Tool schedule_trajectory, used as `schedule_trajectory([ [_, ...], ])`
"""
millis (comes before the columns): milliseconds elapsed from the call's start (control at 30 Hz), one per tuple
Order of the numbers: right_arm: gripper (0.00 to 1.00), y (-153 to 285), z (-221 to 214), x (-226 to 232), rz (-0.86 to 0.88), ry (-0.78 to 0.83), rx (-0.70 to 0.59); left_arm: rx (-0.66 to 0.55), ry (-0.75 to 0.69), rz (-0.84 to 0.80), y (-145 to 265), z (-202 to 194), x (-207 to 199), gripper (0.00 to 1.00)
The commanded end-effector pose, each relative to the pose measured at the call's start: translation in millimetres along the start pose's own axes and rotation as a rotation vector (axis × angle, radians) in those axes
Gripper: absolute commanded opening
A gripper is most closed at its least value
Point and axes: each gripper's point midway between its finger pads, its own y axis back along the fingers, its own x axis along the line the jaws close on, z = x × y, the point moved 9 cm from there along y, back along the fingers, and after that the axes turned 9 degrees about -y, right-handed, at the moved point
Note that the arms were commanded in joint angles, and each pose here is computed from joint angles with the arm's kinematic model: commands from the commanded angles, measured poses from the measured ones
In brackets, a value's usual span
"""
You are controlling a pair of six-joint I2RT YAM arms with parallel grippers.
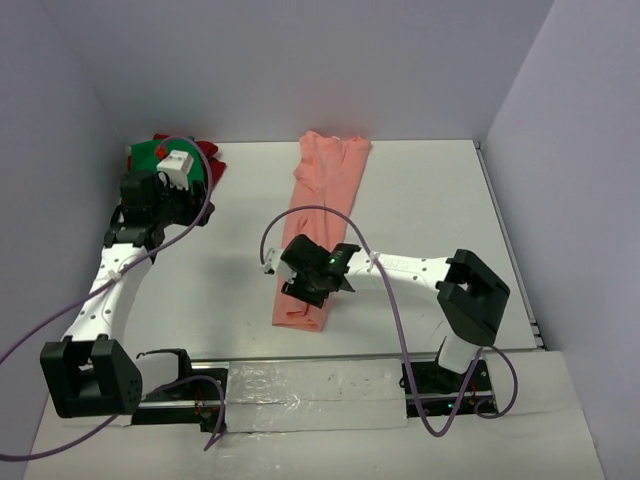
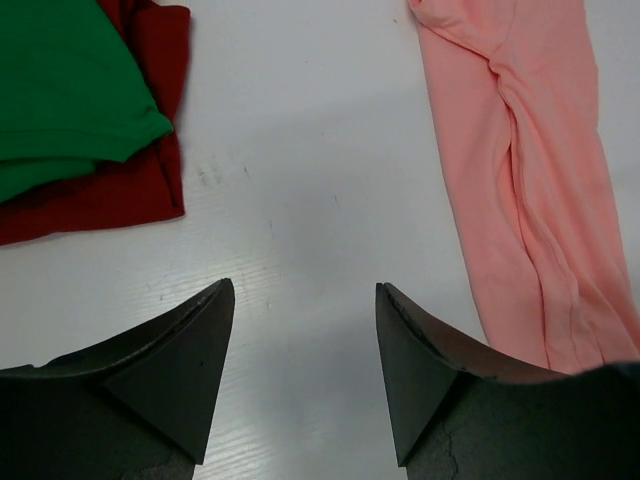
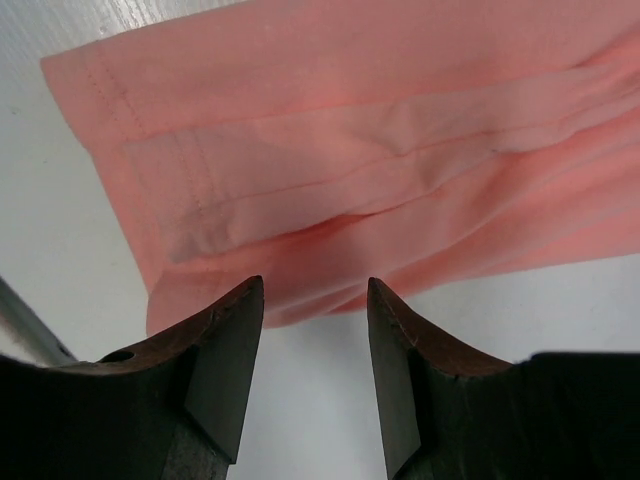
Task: Fold and stack the t-shirts
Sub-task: Grab the bottom of the folded rectangular tshirt with right arm
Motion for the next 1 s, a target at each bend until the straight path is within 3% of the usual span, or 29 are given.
schedule_trajectory([
  [0, 0.53, -2, 17, 2, -0.128, 0.05, -0.062, -0.074, -0.036, 0.009, 5, 5, 1, 0.67],
  [367, 0.57, -6, 26, 29, -0.127, 0.132, -0.087, -0.102, 0.006, 0.024, 15, 7, 15, 0.68],
  [967, 0.54, -7, 23, 65, -0.016, 0.198, -0.002, -0.095, 0.01, 0.01, 16, 3, 15, 0.67],
])
